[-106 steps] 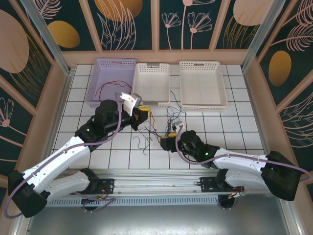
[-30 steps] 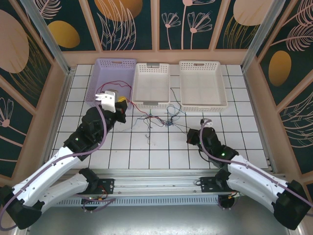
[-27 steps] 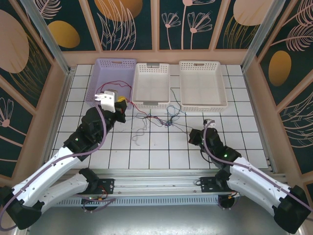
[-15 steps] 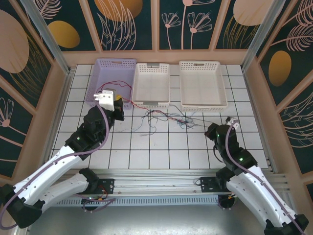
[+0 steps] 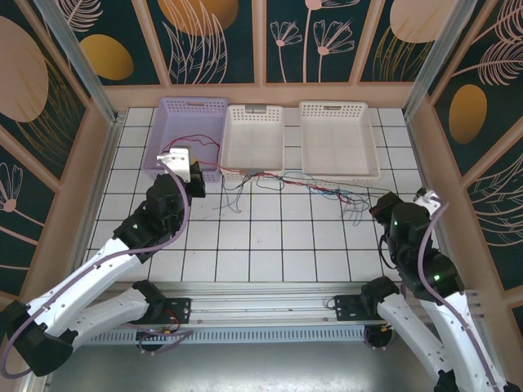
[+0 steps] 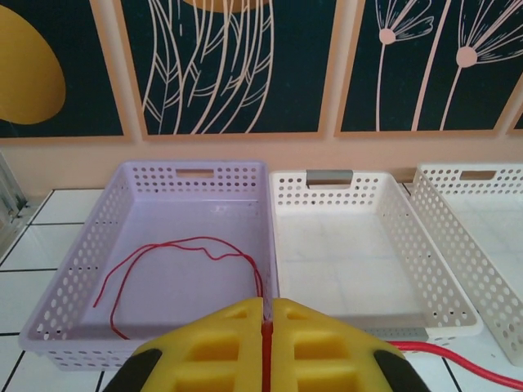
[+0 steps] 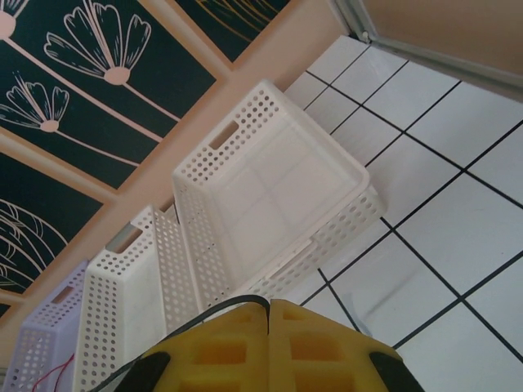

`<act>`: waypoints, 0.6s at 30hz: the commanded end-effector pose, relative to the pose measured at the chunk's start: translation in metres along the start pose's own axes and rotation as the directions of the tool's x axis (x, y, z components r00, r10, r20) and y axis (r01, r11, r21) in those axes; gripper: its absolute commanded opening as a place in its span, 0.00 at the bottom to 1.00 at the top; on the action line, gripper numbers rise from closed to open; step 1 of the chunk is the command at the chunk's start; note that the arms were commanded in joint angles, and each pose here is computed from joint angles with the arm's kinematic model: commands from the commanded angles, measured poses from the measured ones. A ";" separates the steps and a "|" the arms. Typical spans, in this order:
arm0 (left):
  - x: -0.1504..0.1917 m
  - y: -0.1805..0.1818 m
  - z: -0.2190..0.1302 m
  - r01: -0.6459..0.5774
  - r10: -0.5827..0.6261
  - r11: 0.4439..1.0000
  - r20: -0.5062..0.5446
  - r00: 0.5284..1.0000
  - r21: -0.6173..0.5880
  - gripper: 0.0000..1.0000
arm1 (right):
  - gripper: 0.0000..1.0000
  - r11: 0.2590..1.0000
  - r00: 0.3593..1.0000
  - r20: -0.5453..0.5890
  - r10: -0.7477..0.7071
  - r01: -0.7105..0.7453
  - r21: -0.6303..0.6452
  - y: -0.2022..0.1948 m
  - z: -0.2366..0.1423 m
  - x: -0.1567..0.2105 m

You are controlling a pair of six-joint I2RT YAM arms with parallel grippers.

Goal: Untangle the cables

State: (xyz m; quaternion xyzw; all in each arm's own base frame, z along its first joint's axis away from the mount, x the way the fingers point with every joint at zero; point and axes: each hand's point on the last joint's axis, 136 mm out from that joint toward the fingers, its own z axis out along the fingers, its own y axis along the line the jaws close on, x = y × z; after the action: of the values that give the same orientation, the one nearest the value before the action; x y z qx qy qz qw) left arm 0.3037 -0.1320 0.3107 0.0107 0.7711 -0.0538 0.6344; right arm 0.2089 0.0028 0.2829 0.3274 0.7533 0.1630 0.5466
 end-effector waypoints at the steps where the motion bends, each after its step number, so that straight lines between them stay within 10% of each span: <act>1: -0.015 0.029 -0.002 -0.012 0.017 0.989 0.032 0.999 -0.146 0.00 | 0.00 0.994 0.996 0.071 -0.052 0.044 0.103 -0.021 -0.012 -0.018; 15: 0.017 -0.061 0.005 -0.002 0.034 0.943 -0.090 0.995 0.333 0.00 | 0.00 0.954 0.843 -0.473 -0.256 0.142 -0.264 0.031 0.058 0.144; 18: 0.027 -0.073 0.008 0.000 0.052 0.924 -0.128 0.990 0.381 0.00 | 0.24 0.953 0.823 -0.505 -0.260 0.136 -0.270 0.027 0.064 0.159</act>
State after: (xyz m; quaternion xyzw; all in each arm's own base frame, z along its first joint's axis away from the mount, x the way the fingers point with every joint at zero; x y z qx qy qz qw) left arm 0.3035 -0.1884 0.2838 0.1180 0.7924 -0.1536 0.5784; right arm 0.2401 0.0993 0.1487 0.1640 0.8977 0.2140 0.3485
